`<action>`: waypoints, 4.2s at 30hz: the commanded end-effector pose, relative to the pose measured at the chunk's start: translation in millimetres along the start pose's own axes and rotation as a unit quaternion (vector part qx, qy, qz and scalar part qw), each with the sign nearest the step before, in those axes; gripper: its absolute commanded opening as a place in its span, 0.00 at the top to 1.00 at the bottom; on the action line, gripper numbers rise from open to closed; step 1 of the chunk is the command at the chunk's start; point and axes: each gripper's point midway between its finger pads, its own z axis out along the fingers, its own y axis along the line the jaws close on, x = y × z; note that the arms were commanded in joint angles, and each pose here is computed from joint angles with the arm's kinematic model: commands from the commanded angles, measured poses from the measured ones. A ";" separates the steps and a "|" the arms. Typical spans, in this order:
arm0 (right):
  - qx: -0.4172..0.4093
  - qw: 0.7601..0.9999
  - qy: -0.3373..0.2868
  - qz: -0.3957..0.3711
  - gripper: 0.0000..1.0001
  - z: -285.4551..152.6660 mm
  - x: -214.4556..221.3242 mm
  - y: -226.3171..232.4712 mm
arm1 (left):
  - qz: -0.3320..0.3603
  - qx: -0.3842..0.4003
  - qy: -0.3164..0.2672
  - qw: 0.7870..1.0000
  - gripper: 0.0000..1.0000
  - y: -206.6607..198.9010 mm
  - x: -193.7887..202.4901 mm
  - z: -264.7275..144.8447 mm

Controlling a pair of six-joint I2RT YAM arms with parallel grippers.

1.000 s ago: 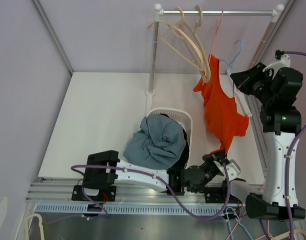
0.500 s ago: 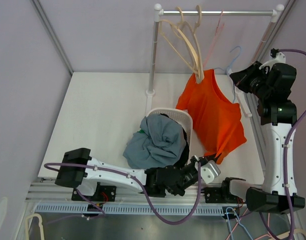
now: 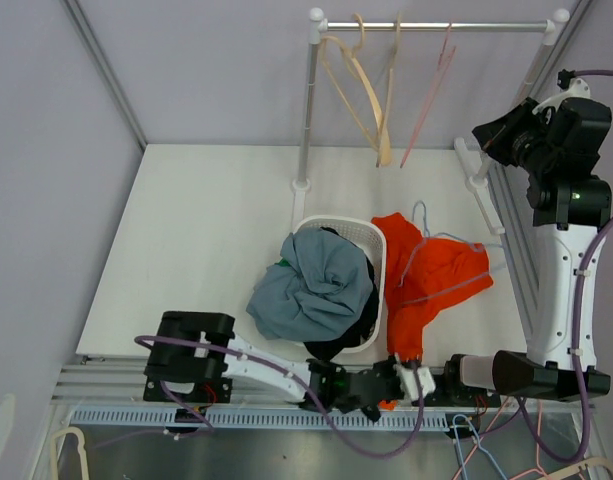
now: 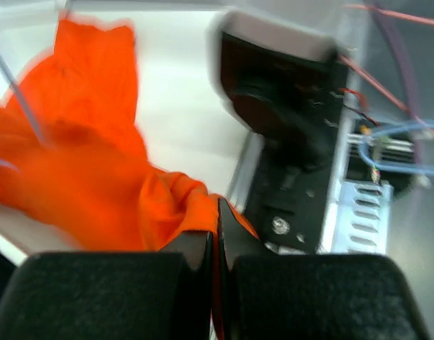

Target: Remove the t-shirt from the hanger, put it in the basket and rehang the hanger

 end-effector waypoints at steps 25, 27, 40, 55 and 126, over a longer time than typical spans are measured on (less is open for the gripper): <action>0.250 0.963 0.105 0.000 0.05 -8.8 163.3 -176.2 | -0.281 -0.191 0.081 0.937 0.99 207.6 -25.5 -124.8; 0.269 0.955 0.125 0.019 0.05 -8.2 192.0 -198.4 | -0.296 -0.180 0.088 0.934 0.99 209.8 -19.0 -126.3; 0.375 0.902 0.193 0.094 0.06 -23.9 278.1 -268.6 | -0.328 -0.079 0.103 0.936 0.99 171.7 -10.3 -107.2; 0.498 0.836 0.201 0.116 0.07 -52.1 294.1 -312.4 | -0.303 -0.077 0.107 0.944 0.99 171.9 -2.2 -107.7; 0.371 0.897 -0.240 0.017 1.00 7.3 -7.7 -140.5 | -0.138 -0.098 -0.389 0.906 0.99 351.7 -482.2 -238.5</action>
